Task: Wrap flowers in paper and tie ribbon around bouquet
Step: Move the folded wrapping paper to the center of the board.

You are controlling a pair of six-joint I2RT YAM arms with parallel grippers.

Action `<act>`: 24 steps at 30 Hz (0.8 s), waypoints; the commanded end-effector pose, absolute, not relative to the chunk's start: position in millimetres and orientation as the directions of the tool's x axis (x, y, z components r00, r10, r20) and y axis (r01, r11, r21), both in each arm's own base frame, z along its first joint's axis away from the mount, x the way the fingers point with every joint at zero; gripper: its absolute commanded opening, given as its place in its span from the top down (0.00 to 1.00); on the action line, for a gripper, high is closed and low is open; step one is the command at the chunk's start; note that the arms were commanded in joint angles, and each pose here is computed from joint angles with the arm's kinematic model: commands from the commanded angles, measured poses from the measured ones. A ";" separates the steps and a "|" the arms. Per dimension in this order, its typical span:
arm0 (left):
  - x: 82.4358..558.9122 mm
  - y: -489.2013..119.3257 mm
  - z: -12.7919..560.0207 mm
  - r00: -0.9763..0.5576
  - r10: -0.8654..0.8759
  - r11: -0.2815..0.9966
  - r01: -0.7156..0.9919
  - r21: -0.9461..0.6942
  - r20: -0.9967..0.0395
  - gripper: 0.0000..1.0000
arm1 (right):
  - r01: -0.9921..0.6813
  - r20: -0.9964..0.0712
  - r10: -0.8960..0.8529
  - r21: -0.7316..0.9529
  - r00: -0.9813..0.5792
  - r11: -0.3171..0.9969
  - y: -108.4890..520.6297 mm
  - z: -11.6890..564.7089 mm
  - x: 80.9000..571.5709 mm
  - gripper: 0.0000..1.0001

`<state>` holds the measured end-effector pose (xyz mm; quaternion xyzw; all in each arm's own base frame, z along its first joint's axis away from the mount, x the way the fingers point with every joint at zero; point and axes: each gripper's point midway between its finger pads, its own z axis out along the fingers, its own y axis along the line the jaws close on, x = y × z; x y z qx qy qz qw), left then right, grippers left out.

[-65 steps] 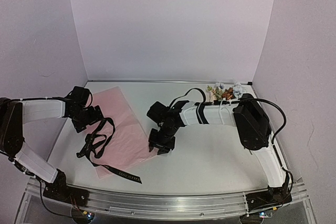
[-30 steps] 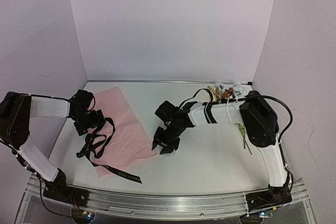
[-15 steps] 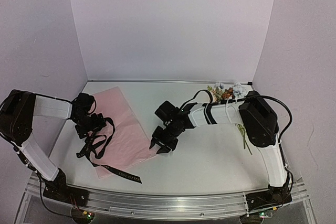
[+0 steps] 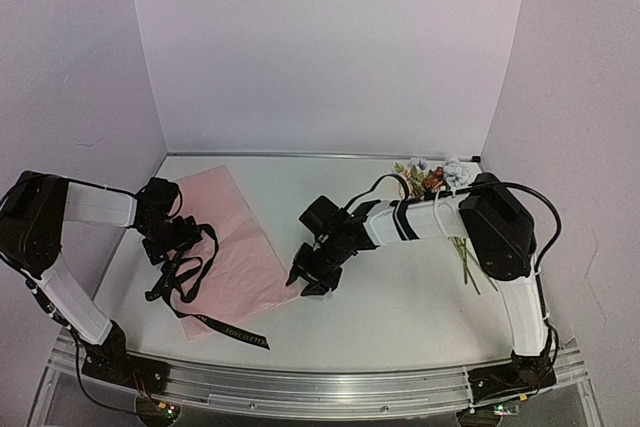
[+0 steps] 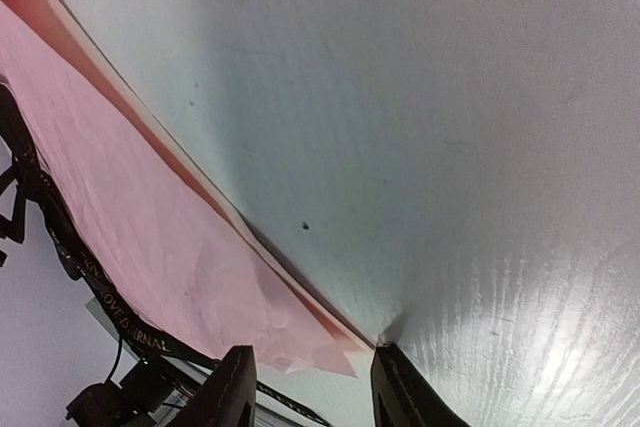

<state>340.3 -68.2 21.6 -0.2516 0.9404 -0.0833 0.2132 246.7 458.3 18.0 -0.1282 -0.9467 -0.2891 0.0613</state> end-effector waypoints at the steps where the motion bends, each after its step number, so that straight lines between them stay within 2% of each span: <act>1: 342.5 -67.0 22.7 -0.770 -0.524 0.850 -0.446 -0.281 -0.365 0.00 | 0.269 0.159 0.219 0.465 -0.963 0.843 434.7 7.9 239.3 0.58; 7: 341.7 -67.0 21.5 -0.768 -0.527 0.848 -0.448 -0.284 -0.363 0.00 | 0.278 0.178 0.219 0.476 -0.959 0.835 439.4 8.5 237.0 0.57; 24: 341.7 -68.8 16.3 -0.773 -0.529 0.846 -0.450 -0.286 -0.349 0.00 | 0.359 0.250 0.262 0.535 -0.932 0.765 472.1 7.4 243.2 0.65</act>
